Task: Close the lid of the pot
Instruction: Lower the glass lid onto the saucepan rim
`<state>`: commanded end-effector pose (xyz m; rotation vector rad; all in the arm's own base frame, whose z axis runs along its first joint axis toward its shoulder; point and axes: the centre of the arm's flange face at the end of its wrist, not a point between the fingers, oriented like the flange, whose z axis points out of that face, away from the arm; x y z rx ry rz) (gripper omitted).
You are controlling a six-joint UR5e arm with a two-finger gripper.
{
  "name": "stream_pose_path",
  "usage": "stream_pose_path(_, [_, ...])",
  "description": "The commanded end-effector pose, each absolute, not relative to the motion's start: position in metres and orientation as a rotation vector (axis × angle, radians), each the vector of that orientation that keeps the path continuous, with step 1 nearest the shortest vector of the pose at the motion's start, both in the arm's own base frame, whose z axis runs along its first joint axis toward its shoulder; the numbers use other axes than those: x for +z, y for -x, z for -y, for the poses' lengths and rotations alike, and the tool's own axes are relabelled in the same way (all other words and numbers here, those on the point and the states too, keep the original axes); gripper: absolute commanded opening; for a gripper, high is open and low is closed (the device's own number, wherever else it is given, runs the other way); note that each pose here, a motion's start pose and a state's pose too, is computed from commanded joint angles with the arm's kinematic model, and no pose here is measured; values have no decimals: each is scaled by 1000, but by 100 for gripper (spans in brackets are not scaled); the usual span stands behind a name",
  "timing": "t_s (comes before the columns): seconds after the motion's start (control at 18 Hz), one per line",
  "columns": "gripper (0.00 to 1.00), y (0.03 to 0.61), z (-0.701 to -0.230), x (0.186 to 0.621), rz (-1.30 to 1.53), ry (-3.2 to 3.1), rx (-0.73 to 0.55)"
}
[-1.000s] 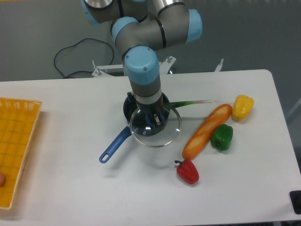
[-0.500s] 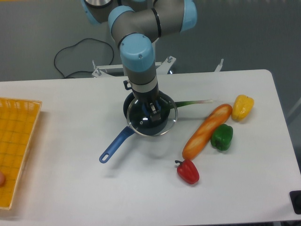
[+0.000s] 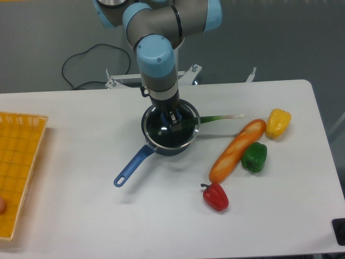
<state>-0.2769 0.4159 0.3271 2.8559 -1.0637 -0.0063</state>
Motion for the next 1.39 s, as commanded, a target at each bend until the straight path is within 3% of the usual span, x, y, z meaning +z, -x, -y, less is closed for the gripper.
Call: stream_pose_path(1.39, [56,258,-401,311,1069,-2862,-45])
